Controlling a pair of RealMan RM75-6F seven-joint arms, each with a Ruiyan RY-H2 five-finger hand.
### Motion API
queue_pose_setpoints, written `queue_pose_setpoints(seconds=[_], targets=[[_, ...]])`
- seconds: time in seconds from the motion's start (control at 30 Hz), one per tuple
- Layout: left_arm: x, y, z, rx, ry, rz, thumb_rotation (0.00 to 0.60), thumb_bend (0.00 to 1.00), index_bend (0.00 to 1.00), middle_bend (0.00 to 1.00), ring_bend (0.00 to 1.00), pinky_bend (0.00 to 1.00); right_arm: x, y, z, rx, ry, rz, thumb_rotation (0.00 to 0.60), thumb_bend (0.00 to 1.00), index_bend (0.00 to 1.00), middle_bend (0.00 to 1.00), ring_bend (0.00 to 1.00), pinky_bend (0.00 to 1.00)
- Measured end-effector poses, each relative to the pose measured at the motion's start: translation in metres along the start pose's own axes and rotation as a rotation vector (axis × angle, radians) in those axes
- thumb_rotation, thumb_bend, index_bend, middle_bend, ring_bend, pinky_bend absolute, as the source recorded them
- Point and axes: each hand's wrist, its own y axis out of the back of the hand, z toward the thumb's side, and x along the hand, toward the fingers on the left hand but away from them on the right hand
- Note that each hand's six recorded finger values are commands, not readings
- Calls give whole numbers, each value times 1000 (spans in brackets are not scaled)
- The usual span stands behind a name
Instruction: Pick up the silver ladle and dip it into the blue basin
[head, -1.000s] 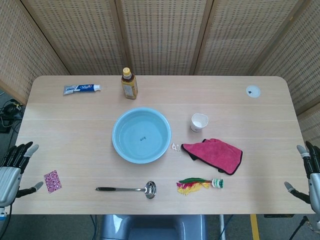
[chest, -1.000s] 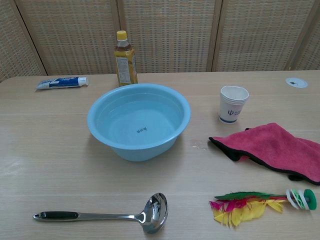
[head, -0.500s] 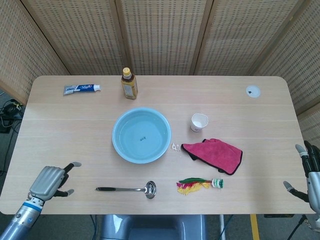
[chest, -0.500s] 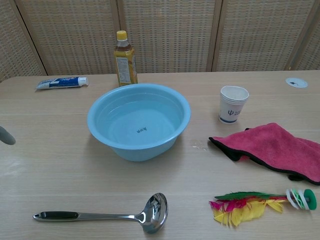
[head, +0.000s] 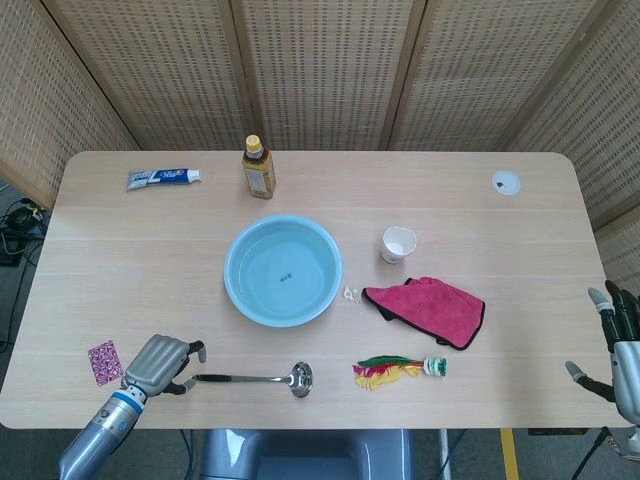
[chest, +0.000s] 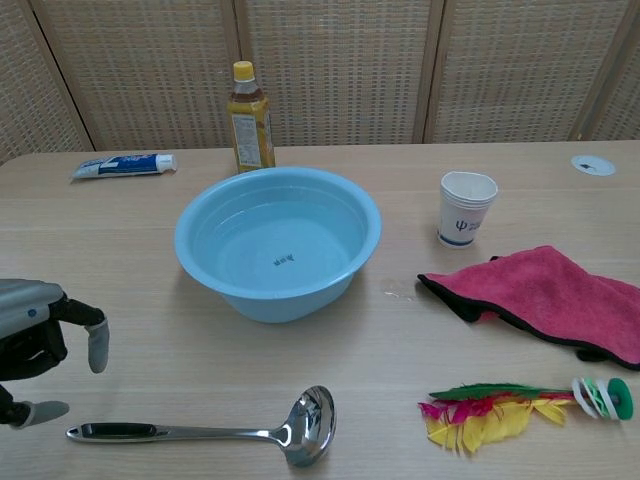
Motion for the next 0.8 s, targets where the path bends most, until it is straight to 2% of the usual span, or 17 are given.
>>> queue_pose_setpoints(seconds=[0.37, 0.6, 0.8], targets=[[31, -20, 29, 42, -20, -72, 600, 347, 490, 902, 855, 927, -2, -3, 0, 7, 4, 14, 600, 0, 0, 0, 0, 0], [41, -29, 36, 47, -28, -85, 600, 347, 453, 902, 855, 927, -3, -6, 1, 13, 1, 21, 600, 0, 0, 0, 0, 0], [47, -42, 44, 46, -40, -103, 600, 347, 482, 902, 855, 927, -3, -7, 1, 16, 0, 26, 600, 0, 0, 0, 0, 0]])
